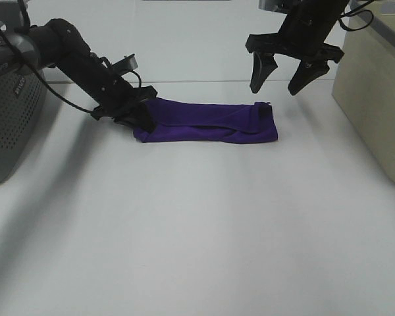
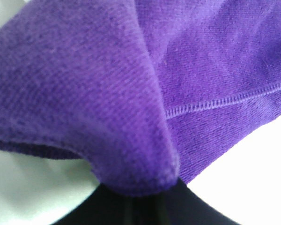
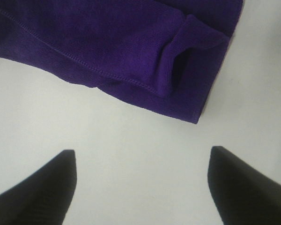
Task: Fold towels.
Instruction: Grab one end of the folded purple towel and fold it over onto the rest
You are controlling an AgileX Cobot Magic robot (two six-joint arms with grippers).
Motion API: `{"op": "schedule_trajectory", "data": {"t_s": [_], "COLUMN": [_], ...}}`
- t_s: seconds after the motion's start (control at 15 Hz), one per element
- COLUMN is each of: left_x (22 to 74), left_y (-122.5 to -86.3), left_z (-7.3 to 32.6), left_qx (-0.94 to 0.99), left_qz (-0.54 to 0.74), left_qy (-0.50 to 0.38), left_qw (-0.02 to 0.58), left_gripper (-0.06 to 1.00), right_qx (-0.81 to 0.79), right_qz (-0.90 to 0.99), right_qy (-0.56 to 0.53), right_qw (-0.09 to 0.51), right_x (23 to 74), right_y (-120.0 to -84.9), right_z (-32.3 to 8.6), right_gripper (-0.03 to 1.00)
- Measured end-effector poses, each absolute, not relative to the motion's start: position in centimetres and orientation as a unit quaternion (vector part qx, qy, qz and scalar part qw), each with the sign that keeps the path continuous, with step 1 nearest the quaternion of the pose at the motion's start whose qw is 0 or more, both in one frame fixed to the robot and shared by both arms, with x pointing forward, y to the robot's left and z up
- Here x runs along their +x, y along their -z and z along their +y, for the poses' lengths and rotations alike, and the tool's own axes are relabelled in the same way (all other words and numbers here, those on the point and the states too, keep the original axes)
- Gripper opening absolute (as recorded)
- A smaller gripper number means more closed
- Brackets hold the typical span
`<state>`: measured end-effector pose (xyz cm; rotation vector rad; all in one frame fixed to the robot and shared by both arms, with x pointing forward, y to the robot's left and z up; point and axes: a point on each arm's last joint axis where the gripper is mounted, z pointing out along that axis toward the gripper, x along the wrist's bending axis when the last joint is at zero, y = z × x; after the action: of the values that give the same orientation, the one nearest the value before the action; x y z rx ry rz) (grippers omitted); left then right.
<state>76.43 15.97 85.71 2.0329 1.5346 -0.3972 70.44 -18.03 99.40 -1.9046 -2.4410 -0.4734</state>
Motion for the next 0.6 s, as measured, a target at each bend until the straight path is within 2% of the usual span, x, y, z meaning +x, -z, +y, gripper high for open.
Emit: {"op": "schedule_trajectory", "data": {"t_s": [0.27,0.6], "left_x": [76.9,77.2], "left_y": [-88.7,-92.9], "left_z": [18.2,19.3], "left_qx": [0.793,0.784], "left_qz": [0.558,0.559], "left_qy": [0.067,0.042], "left_qw": [0.233,0.267], "left_gripper": [0.03,0.02], "right_qx": [-0.609,-0.604], "right_qz": [-0.773,-0.770], "right_qy": [0.176,0.203], "right_qw": [-0.014,-0.036], "right_x": [69.7,68.7], "right_y": [-102.6,-105.9], "right_z": [-18.2,-18.4], "right_gripper": [0.76,0.76]}}
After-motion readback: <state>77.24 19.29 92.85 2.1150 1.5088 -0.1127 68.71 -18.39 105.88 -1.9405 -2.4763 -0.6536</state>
